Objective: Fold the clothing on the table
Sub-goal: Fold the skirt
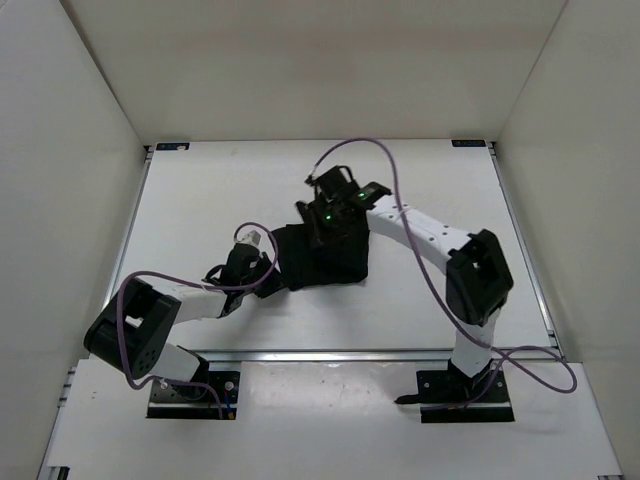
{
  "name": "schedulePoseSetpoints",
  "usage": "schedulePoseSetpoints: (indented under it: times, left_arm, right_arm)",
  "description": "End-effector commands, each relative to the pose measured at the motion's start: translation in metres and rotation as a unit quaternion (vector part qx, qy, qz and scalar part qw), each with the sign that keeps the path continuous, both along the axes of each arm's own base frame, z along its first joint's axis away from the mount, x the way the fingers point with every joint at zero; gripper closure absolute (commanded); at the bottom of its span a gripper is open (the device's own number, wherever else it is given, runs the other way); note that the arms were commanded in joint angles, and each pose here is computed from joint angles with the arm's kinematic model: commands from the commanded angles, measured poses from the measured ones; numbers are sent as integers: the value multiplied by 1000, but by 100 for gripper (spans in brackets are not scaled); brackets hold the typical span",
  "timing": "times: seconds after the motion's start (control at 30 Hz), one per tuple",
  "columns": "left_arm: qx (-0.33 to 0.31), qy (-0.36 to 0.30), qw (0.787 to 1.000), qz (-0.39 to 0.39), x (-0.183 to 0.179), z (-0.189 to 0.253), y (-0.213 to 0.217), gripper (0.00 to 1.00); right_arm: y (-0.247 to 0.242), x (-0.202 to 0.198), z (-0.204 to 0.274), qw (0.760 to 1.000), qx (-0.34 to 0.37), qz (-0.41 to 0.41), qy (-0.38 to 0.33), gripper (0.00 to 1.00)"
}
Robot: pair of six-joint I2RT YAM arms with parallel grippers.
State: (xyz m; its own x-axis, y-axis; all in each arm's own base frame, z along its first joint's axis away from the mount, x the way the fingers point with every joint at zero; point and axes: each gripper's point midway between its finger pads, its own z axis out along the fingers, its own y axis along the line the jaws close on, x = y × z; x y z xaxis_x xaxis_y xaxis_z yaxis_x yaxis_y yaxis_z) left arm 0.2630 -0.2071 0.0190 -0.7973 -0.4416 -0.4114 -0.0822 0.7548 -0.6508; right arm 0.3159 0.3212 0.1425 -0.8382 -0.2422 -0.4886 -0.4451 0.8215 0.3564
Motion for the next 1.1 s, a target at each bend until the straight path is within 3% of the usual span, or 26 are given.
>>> schedulePoseSetpoints:
  times: [0.0, 0.23, 0.3, 0.33, 0.37, 0.5, 0.57, 0.63, 0.7, 0.73, 0.83, 1.07]
  left_arm:
    - [-5, -14, 1000, -5, 4, 4, 1, 100]
    - [-11, -16, 1000, -2, 2, 6, 9, 100]
    - [-16, -15, 1000, 4, 2, 5, 13, 100]
    - [-26, -13, 1000, -2, -3, 7, 11, 95]
    - [-29, -12, 999, 3, -2, 7, 13, 81]
    - [-42, -19, 999, 5, -6, 18, 20, 55]
    - [-54, -14, 998, -5, -14, 24, 22, 42]
    - [-53, 0, 999, -2, -27, 25, 36, 35]
    - [-71, 6, 997, -26, -42, 34, 37, 15]
    - [-74, 1, 997, -28, -45, 41, 41, 1]
    - [-81, -3, 995, -58, -60, 63, 41, 1]
    - [-104, -7, 988, -113, -89, 87, 29, 1]
  right_arm:
    - [50, -16, 4, 999, 30, 33, 11, 100]
    - [85, -53, -45, 991, 39, 89, 96, 100]
    - [91, -57, -50, 988, 43, 107, 101, 92]
    - [95, -57, -50, 987, 51, 117, 100, 80]
    - [97, -54, -47, 986, 61, 126, 90, 71]
    - [99, -40, -5, 985, 110, 130, 30, 60]
    - [93, -36, 47, 979, 158, 123, -31, 57]
    - [75, -32, 74, 976, 181, 103, -69, 56]
    - [46, -33, 122, 966, 219, 71, -122, 57]
    - [28, -28, 114, 968, 214, 46, -126, 57]
    - [-35, -31, 127, 961, 235, -14, -147, 56]
    - [-180, -36, 64, 965, 150, -154, -153, 55]
